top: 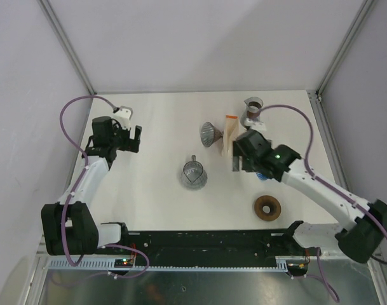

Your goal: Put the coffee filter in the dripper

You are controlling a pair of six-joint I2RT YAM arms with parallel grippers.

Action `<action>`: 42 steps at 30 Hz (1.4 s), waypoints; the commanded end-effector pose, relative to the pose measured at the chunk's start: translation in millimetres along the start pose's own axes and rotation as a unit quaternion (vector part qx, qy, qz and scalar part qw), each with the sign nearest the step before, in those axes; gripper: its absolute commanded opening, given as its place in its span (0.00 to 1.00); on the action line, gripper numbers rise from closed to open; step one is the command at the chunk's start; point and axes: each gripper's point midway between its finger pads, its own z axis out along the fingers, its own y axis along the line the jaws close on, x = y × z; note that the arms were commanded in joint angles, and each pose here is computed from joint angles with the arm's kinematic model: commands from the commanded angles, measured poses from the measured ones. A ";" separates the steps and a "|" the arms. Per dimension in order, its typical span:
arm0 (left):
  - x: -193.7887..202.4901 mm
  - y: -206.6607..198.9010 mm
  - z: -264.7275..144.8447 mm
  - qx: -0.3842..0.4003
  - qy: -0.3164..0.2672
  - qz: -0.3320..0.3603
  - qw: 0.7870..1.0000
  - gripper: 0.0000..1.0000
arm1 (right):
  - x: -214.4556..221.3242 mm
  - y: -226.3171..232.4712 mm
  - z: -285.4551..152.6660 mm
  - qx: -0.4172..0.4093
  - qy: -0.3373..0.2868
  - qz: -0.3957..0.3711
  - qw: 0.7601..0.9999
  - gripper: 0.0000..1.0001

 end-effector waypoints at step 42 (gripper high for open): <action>-10.1 -2.6 -2.2 0.014 -0.013 0.009 1.000 1.00 | 185.9 -28.6 44.1 0.014 0.164 0.054 0.985 0.01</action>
